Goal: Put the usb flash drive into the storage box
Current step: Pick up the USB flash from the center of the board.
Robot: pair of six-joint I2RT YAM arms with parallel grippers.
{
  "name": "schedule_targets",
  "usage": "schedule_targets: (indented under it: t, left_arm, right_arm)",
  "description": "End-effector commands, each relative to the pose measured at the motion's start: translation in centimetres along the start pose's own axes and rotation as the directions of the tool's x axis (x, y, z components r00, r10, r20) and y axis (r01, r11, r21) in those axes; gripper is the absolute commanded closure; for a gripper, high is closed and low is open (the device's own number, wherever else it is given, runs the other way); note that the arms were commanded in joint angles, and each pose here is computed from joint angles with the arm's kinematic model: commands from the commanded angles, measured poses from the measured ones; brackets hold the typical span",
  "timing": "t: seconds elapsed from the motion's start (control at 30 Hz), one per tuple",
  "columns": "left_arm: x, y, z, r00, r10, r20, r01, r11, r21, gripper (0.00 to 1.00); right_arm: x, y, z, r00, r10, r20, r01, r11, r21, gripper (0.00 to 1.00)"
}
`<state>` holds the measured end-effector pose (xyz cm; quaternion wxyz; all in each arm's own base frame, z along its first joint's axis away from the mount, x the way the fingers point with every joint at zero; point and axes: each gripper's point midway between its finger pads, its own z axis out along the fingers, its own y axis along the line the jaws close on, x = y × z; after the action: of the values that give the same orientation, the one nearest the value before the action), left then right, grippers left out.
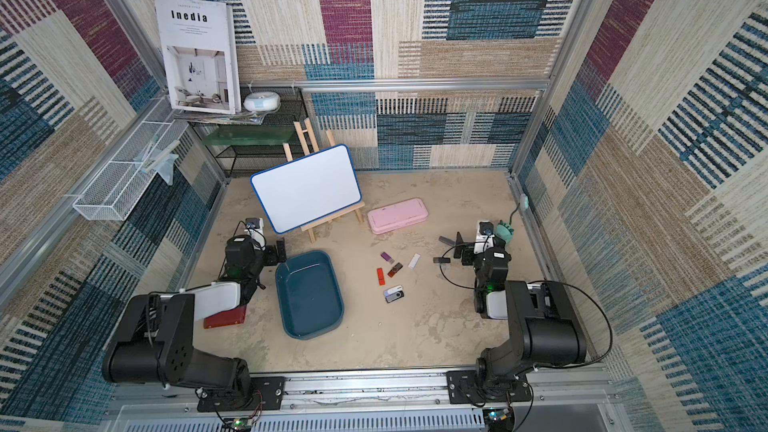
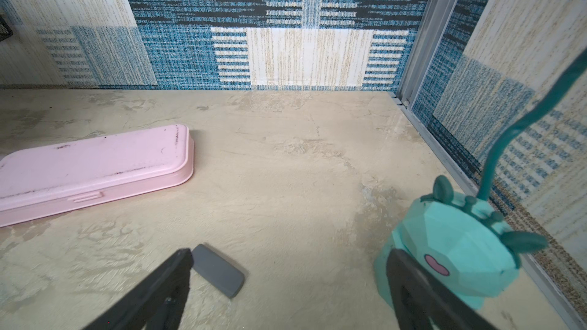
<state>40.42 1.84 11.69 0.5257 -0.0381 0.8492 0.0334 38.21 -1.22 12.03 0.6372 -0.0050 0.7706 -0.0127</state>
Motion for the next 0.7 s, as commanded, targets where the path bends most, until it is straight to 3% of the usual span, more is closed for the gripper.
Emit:
schedule_targets:
  t: [0.0,0.1,0.27,0.37,0.47,0.63,0.67]
  left_arm:
    - [-1.6,3.5,-2.2,0.979,-0.127,-0.158,0.09,0.97,-0.224,0.01]
    - [-2.1,2.2,-3.2,0.967,-0.2,-0.16,0.175,0.971,-0.16,0.01]
    - [-2.4,1.1,-6.5,0.943,-0.323,-0.075,0.319,0.945,-0.069,0.01]
    - [-1.4,2.1,-8.7,0.869,-0.493,-0.051,0.483,0.865,-0.133,0.01]
    - [-1.5,0.3,-10.2,0.819,-0.568,-0.081,0.567,0.823,-0.029,0.01]
    - [-2.9,-2.1,-14.4,0.805,-0.546,-0.231,0.572,0.818,0.061,0.01]
    - [-2.6,-2.1,-15.3,0.8,-0.531,-0.28,0.56,0.828,0.03,0.01]
  right_arm:
    - [-2.5,-0.2,0.3,1.0,0.007,0.025,-0.008,1.0,0.01,0.01]
    - [-6.6,-1.6,0.3,0.997,0.081,0.015,-0.082,0.993,0.09,0.01]
    - [-11.1,-0.5,-0.2,0.984,0.178,-0.022,-0.178,0.984,0.024,0.01]
    - [-10.8,0.4,-0.3,0.955,0.285,-0.086,-0.287,0.958,-0.008,0.01]
    - [-9.2,1.5,-0.3,0.926,0.331,-0.18,-0.344,0.938,-0.043,0.01]
    - [-5.9,1.9,-0.7,0.874,0.354,-0.332,-0.375,0.927,0.001,0.01]
    - [-5.3,2.6,-0.7,0.865,0.344,-0.364,-0.378,0.925,-0.025,0.01]
